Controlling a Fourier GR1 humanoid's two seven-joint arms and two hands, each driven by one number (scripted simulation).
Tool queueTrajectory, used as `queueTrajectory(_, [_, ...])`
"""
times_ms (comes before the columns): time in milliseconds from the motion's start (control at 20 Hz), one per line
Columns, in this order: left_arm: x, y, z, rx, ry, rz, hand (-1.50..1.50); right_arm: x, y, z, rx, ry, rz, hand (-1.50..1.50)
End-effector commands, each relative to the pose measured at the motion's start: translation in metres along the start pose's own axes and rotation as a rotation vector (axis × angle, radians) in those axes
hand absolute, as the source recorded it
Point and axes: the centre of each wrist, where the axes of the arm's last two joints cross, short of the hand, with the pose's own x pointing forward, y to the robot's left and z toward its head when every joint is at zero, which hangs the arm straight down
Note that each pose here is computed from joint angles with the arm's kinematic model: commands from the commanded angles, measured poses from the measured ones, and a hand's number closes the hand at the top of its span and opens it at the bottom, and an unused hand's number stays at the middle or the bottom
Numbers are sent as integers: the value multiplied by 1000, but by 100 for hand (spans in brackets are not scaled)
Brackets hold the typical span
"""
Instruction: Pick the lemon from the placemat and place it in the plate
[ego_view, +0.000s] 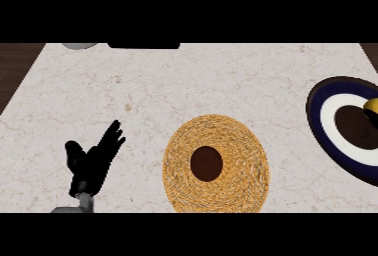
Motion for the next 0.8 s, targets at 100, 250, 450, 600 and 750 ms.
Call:
queueTrajectory(100, [-2, -8, -8, 21, 39, 1, 0, -11, 11, 4, -79, -103, -235, -150])
queueTrajectory(250, [-2, -7, -5, 22, 34, 14, 0, -8, -2, -16, -129, -92, -378, -150])
queueTrajectory(450, [0, -5, -3, 51, 55, 12, 0, -53, -27, -7, -166, -56, -448, -150])
queueTrajectory(600, [3, 7, 3, 26, 46, -1, 0, -71, -46, -9, -65, -44, -515, -150])
queueTrajectory(750, [8, -6, 8, 41, 61, 12, 0, -98, -80, -2, 5, -55, -540, -150])
